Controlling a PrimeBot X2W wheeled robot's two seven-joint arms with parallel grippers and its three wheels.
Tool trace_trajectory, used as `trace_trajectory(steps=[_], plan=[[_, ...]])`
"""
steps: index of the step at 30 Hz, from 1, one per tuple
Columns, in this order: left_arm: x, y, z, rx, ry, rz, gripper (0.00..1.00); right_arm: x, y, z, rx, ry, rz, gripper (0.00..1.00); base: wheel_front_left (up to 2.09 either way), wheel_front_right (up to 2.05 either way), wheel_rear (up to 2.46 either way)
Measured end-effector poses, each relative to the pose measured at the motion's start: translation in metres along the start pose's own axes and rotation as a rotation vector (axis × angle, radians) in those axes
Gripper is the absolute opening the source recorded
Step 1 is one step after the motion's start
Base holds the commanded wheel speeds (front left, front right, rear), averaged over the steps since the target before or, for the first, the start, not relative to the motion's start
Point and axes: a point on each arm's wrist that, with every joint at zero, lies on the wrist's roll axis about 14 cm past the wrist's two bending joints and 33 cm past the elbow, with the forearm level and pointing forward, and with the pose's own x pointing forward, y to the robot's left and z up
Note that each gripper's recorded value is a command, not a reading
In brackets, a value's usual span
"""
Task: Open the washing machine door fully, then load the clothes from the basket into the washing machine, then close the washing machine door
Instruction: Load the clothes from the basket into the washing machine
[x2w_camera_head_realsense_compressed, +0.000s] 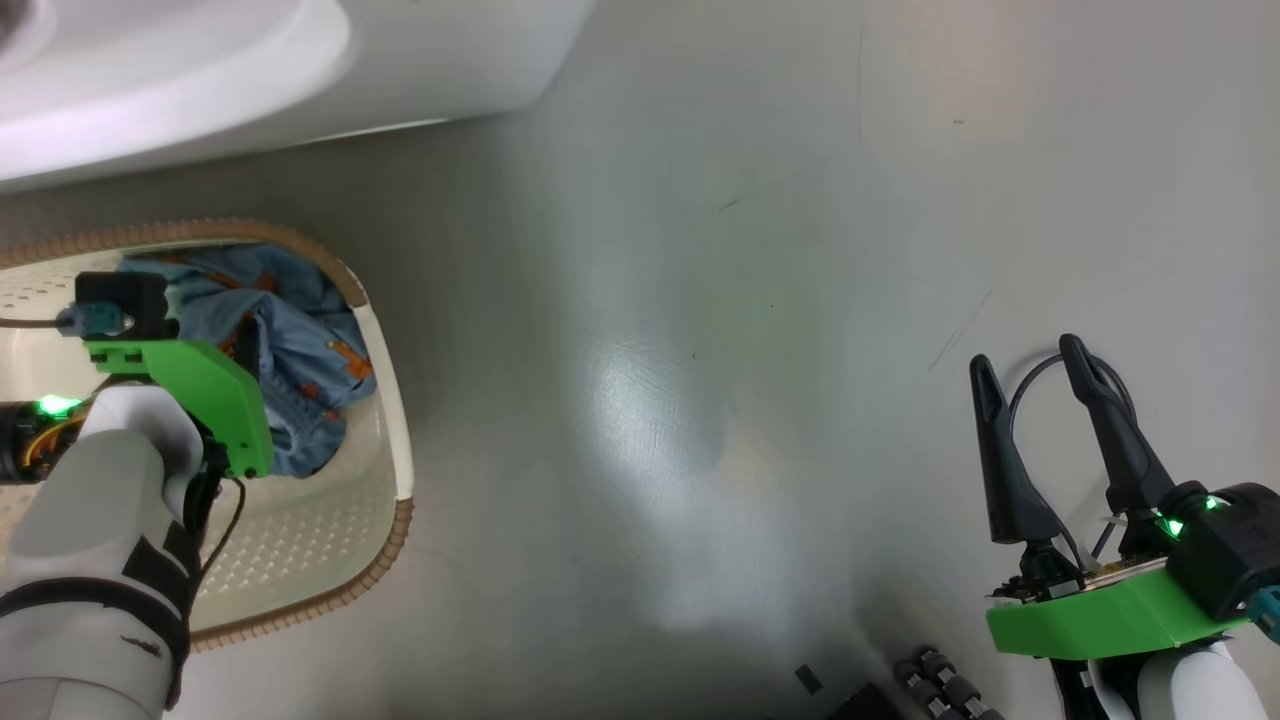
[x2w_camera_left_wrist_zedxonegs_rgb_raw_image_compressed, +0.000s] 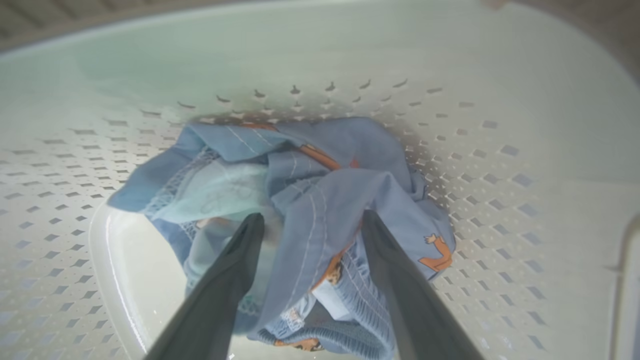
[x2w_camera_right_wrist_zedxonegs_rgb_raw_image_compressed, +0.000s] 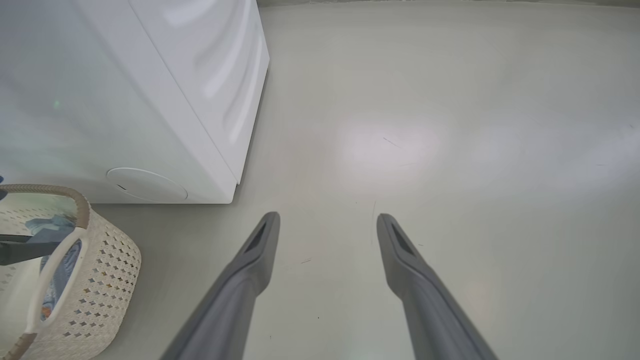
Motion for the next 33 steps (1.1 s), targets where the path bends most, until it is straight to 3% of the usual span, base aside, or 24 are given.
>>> trace_trajectory(steps=[3, 4, 5, 33], plan=[[0.002, 0.001, -0.003, -0.009, 0.015, 0.009, 1.00, 0.001, 0.000, 0.002, -0.005, -0.004, 0.000, 1.00, 0.00, 0.00, 0.00], [0.002, 0.001, -0.005, -0.019, 0.023, 0.010, 0.55, 0.001, 0.000, 0.002, -0.008, -0.006, 0.001, 1.00, 0.00, 0.00, 0.00], [0.002, 0.000, -0.005, -0.030, 0.026, 0.010, 0.00, 0.001, 0.000, 0.002, -0.011, -0.001, 0.002, 1.00, 0.00, 0.00, 0.00], [-0.040, 0.005, 0.020, -0.022, -0.092, 0.001, 0.00, 0.004, 0.019, 0.030, 0.007, -0.082, 0.057, 1.00, 0.00, 0.00, 0.00]])
